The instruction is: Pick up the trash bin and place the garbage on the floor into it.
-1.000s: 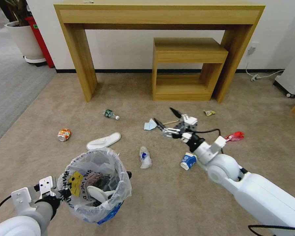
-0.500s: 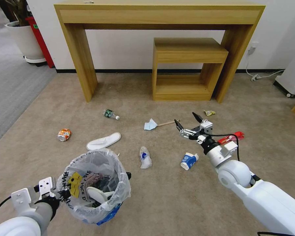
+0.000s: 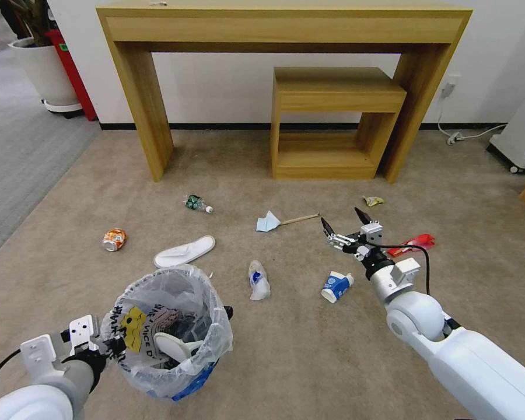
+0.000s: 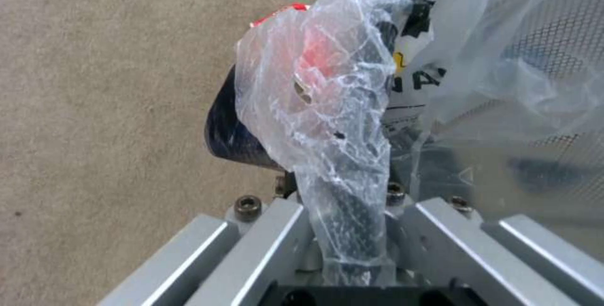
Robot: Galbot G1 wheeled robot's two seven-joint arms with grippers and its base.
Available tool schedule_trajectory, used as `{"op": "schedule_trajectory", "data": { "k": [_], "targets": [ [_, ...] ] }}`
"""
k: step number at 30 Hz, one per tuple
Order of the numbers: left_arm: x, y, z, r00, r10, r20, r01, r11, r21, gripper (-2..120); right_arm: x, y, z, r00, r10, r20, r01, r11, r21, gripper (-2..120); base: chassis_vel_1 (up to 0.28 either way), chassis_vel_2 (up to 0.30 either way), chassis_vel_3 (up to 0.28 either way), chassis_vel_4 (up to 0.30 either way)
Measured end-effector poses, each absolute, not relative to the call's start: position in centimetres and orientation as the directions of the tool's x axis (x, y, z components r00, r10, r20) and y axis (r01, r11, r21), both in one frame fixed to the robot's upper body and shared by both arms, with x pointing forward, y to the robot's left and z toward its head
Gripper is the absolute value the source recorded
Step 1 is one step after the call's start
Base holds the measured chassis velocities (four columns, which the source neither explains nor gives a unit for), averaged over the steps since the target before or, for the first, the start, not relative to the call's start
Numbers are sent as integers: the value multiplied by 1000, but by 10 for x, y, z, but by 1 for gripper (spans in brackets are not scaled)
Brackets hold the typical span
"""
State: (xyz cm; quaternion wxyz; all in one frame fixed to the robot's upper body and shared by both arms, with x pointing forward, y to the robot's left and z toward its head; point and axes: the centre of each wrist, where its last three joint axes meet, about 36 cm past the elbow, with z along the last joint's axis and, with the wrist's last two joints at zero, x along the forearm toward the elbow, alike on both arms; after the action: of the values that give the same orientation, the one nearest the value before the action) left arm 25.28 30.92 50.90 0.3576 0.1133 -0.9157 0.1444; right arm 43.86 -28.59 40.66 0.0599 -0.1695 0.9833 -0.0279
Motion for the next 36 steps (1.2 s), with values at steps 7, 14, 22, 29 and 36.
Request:
{"op": "schedule_trajectory", "data": {
  "k": [7,14,22,29,36],
  "targets": [
    [253,309,509,-720,-104,686,-311,932,-185,1,440,-285,402,-934,-340,-107,-332,939,-89,100,0,0,0,0],
    [254,310,509,-721,-106,685,-312,932,-185,1,441,-285,401,-933,-343,-107,-333,938,-96,100,0,0,0,0],
    [256,311,508,-721,-106,685,-312,932,-183,1,441,-285,399,-929,-355,-106,-346,934,-93,100,36,34,-45,-41],
    [256,312,508,-720,-108,685,-311,933,-180,1,440,-284,398,-926,-363,-106,-355,931,-88,100,96,100,-89,-97],
    [256,313,508,-718,-114,687,-315,933,-175,1,442,-283,400,-924,-367,-110,-359,929,-89,100,79,83,-73,-74]
  ]
}}
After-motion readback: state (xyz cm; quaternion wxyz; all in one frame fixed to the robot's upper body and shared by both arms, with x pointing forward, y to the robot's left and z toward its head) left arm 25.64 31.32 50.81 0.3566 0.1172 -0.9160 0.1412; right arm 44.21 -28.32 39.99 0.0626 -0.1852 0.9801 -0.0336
